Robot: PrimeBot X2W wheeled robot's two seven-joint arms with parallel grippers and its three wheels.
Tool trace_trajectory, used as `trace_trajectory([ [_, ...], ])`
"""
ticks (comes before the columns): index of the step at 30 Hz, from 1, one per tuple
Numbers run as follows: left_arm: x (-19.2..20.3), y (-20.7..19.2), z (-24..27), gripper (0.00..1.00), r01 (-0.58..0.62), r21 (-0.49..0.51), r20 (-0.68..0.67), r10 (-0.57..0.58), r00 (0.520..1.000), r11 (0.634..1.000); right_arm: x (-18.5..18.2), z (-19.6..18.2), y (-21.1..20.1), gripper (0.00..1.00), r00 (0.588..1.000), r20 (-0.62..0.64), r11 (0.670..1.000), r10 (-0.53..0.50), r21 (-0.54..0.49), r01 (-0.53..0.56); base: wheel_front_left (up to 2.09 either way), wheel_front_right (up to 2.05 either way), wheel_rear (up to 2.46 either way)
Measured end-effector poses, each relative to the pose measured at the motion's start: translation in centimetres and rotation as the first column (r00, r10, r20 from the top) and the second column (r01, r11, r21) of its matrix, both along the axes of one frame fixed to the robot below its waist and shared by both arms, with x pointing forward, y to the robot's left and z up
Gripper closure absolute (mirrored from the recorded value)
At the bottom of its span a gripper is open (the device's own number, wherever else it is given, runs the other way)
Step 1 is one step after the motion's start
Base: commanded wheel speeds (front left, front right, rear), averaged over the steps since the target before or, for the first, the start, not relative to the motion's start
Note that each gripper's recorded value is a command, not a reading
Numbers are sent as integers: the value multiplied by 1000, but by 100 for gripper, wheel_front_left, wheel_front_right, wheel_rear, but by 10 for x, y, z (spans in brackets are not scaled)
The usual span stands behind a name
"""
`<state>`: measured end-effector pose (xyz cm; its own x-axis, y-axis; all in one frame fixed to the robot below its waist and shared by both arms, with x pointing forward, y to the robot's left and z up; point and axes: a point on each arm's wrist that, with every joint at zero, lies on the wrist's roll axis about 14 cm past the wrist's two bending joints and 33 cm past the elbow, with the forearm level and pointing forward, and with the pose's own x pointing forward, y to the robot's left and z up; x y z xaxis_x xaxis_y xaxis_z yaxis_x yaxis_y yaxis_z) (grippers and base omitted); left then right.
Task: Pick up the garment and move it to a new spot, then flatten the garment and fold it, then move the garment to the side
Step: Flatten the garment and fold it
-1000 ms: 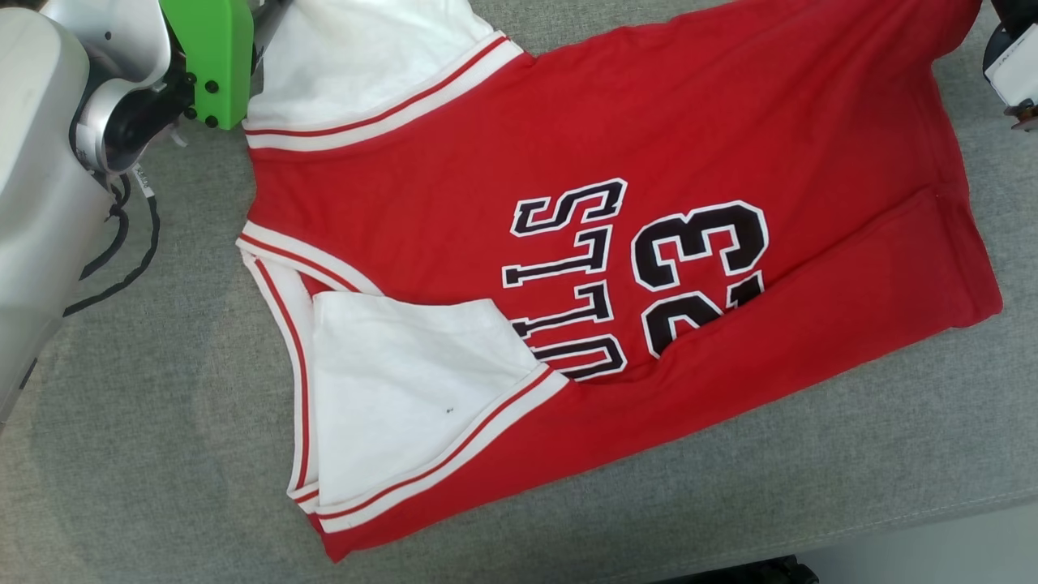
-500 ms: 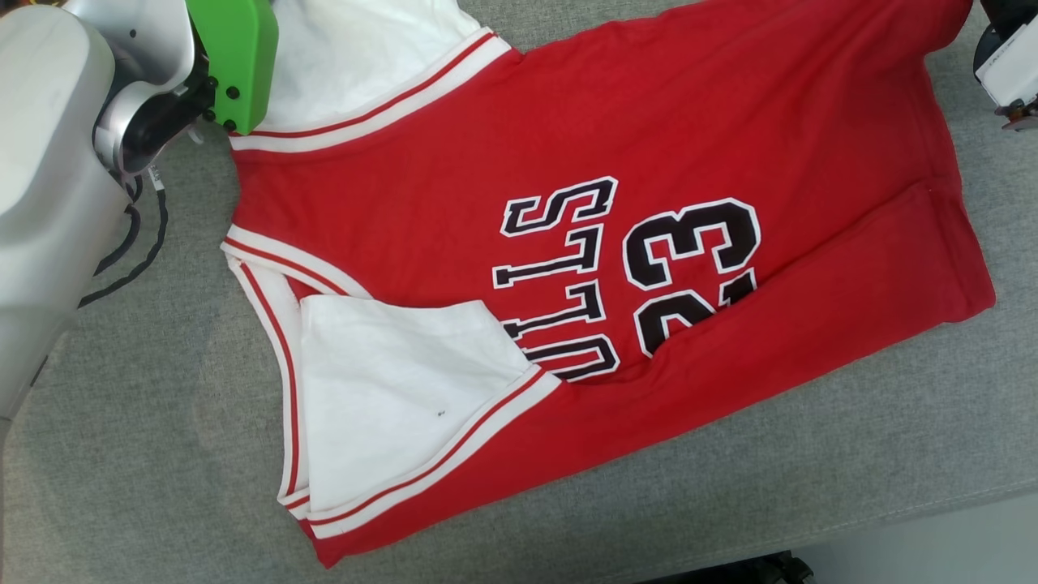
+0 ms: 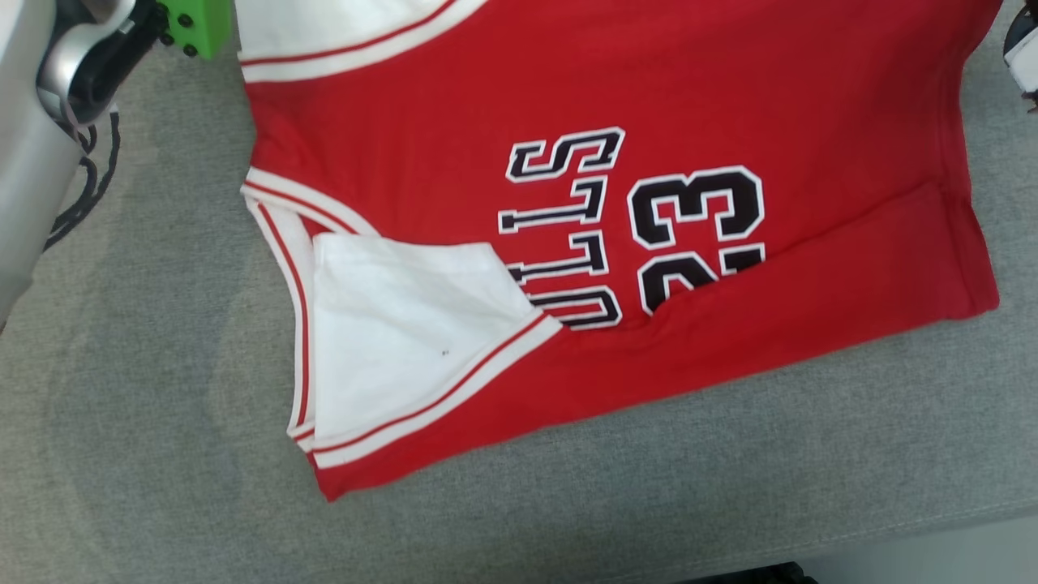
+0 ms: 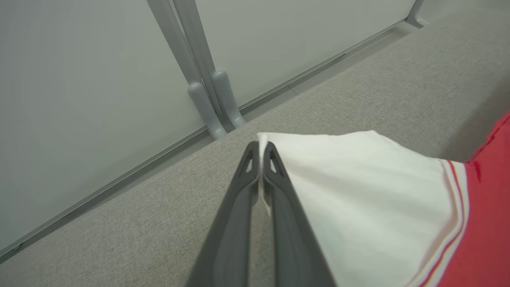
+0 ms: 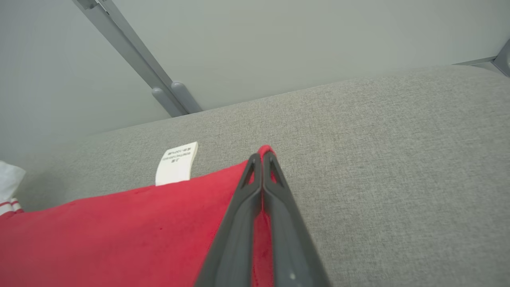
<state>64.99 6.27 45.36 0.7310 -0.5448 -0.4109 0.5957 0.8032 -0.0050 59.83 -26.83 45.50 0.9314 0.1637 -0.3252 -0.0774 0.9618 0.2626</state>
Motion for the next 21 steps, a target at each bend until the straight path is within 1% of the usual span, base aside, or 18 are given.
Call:
trace_trajectory([
  [5, 6, 9, 26, 100, -25, -45, 88, 28, 996, 999, 9, 15, 2, 100, 997, 76, 1000, 3, -23, -1, 0, 0, 0],
  [9, 2, 8, 46, 100, -8, -85, 139, 20, 990, 996, 8, 16, 9, 100, 997, 79, 999, 24, -23, -22, 0, 0, 0],
  [16, -30, 11, 54, 100, 44, -123, 156, -24, 987, 991, -6, 20, 11, 100, 995, 82, 999, 53, -9, -52, 0, 0, 0],
  [21, -66, 13, 53, 100, 74, -154, 137, -53, 989, 985, -21, 22, 12, 100, 995, 75, 998, 66, 3, -67, 0, 0, 0],
])
